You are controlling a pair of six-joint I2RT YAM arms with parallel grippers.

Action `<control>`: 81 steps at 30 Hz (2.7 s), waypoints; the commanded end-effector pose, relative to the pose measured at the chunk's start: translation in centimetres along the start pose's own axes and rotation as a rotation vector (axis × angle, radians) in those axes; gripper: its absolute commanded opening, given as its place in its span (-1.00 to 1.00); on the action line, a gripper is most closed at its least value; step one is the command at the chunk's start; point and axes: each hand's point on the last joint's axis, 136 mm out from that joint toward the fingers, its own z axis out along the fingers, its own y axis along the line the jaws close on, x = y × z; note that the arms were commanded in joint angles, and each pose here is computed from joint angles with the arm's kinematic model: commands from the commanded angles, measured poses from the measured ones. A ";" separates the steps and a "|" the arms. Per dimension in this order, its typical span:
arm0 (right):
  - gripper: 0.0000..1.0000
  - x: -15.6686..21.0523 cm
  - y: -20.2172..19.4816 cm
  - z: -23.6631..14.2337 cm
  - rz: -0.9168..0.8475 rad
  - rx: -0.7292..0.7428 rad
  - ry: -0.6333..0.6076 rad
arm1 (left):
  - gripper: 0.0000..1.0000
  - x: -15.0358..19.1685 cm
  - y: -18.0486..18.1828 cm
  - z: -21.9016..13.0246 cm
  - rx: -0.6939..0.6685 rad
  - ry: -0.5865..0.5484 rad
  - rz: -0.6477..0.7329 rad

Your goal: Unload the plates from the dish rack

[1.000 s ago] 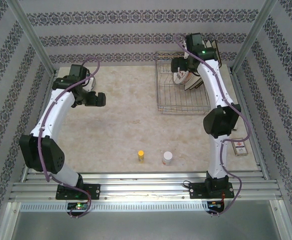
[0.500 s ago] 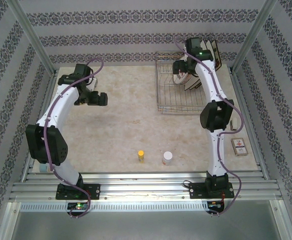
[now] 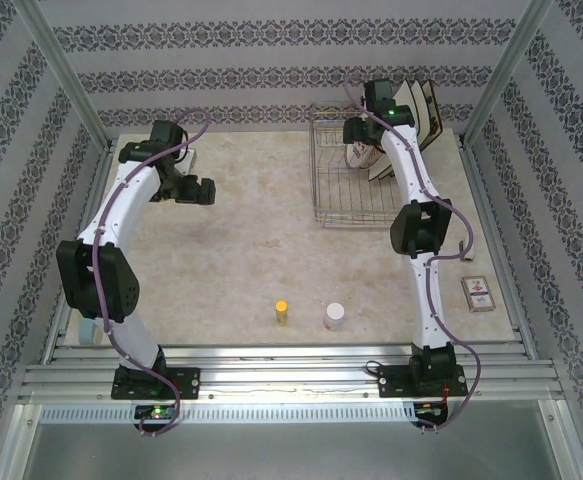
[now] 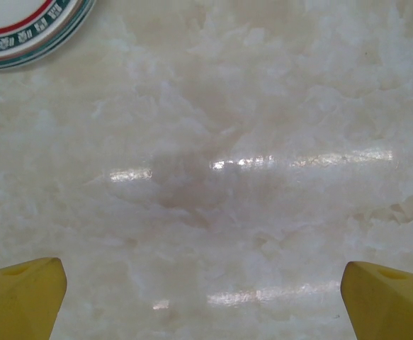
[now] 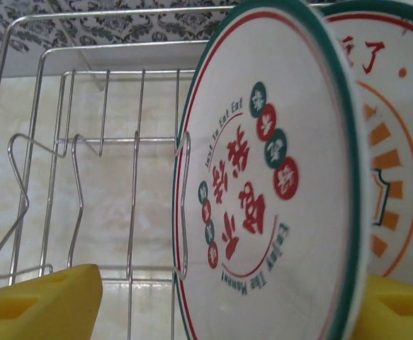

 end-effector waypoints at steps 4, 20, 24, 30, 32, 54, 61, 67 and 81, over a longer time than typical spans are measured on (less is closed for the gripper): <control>0.16 -2.2 -0.5 0.7 0.057 0.024 -0.097 | 0.99 -0.3 0.6 -1.0 -0.038 0.015 0.039; -0.74 -2.2 -0.5 -0.9 0.084 0.047 -0.091 | 0.99 -1.6 1.0 -0.7 -0.052 0.007 0.024; -0.87 -2.6 0.1 -1.7 0.077 0.013 -0.099 | 0.99 -2.2 0.9 -1.3 -0.049 -0.014 0.007; -1.00 -3.8 -0.1 -4.9 0.064 0.013 -0.126 | 0.99 -1.9 1.0 -1.5 -0.059 -0.008 -0.004; -1.00 -4.3 0.0 -6.2 0.063 0.008 -0.139 | 0.99 -1.6 1.1 -1.2 -0.062 0.004 -0.004; -1.00 -0.3 4.5 -23.0 -0.024 -0.018 -0.197 | 0.99 -1.4 -0.3 1.8 0.016 0.032 0.022; -1.00 5.5 6.7 -26.8 0.022 -0.150 -0.167 | 0.99 0.1 -0.9 1.4 0.016 0.034 0.022; -1.00 9.4 7.1 -28.0 0.080 -0.274 -0.138 | 0.99 1.0 -0.8 0.6 0.001 0.029 0.031; -1.00 13.1 12.2 -24.4 0.431 -1.089 -0.014 | 0.99 0.8 -3.0 -1.3 0.090 -0.017 0.024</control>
